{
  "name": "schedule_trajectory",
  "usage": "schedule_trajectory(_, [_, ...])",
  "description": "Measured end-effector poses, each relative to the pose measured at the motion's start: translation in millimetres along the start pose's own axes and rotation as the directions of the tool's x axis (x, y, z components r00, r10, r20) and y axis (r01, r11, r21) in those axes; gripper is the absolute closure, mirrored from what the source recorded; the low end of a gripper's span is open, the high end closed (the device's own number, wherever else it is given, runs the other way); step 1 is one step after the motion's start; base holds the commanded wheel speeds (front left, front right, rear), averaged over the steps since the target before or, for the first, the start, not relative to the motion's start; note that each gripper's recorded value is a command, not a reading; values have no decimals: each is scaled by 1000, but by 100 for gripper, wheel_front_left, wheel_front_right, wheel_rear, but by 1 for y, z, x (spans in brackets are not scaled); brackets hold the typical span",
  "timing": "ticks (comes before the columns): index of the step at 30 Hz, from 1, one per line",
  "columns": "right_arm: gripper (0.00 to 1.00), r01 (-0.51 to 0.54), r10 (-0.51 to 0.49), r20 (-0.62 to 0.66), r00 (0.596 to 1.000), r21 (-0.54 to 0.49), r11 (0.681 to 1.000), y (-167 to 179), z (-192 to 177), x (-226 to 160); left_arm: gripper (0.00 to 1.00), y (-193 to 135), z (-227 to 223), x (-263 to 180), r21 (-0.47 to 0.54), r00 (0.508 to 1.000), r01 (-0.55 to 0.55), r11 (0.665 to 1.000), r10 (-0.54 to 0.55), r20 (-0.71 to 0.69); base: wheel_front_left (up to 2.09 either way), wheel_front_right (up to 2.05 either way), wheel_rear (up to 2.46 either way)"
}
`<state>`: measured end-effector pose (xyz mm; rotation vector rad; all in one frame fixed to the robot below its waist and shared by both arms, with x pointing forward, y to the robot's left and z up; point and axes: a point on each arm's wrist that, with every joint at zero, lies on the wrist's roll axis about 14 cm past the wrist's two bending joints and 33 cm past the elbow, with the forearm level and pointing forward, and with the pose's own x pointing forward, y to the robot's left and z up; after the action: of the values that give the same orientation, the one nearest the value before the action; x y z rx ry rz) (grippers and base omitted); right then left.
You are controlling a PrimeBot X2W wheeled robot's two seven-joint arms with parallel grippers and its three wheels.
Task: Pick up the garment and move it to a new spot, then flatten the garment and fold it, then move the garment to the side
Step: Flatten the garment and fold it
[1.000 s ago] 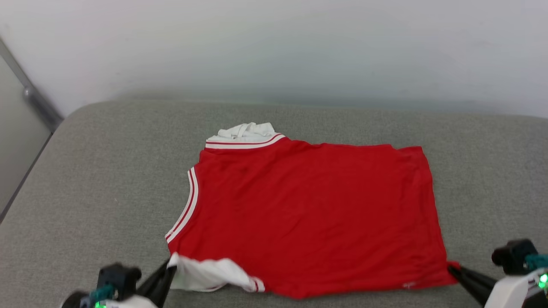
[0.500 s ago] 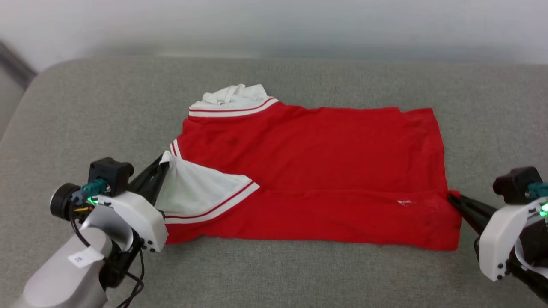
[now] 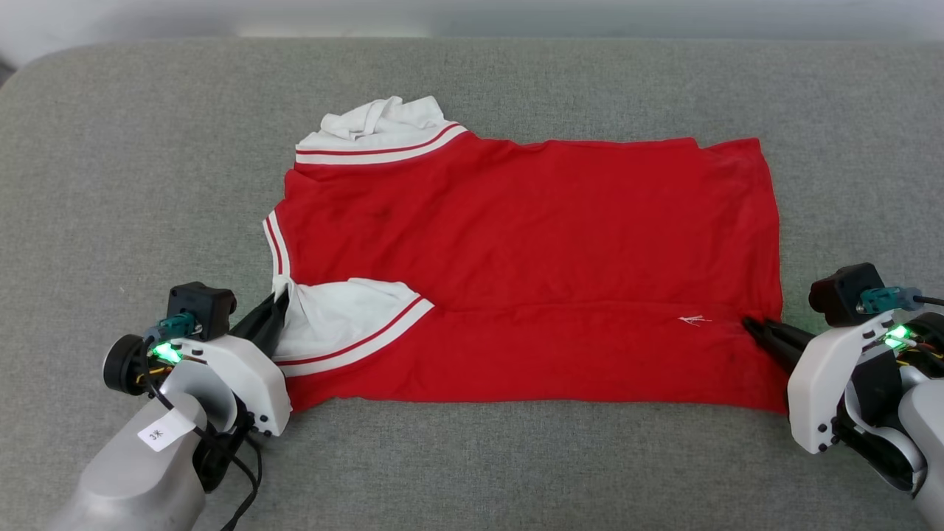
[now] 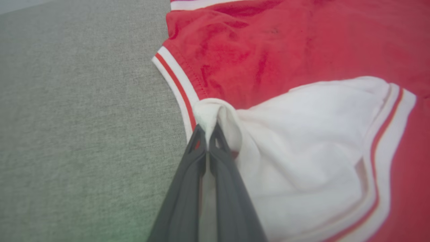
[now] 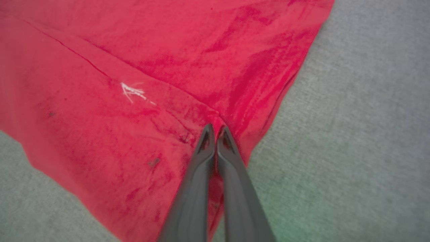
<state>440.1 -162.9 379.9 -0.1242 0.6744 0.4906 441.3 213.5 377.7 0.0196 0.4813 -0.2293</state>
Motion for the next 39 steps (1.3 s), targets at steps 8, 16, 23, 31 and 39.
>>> schedule_trajectory(8, [0,2,-2,75,997,-2,1000,4,15,-8,0,7,18,-8,22,998,-17,1000,16,56,0,0,0])
schedule_trajectory(16, [0,22,-15,178,984,-36,999,3,41,-39,0,28,74,-34,115,990,-53,992,37,134,0,0,0])
schedule_trajectory(23, [0,26,-13,228,974,-56,998,9,57,-55,0,35,92,-59,167,998,-27,986,34,-43,0,0,0])
schedule_trajectory(31, [0,15,-2,226,974,-58,998,19,54,-58,0,11,66,-75,72,932,99,993,-67,-356,0,0,0])
schedule_trajectory(39, [0,16,-7,198,980,-44,999,17,46,-55,0,1,24,-73,-21,800,137,990,-123,-588,0,0,0])
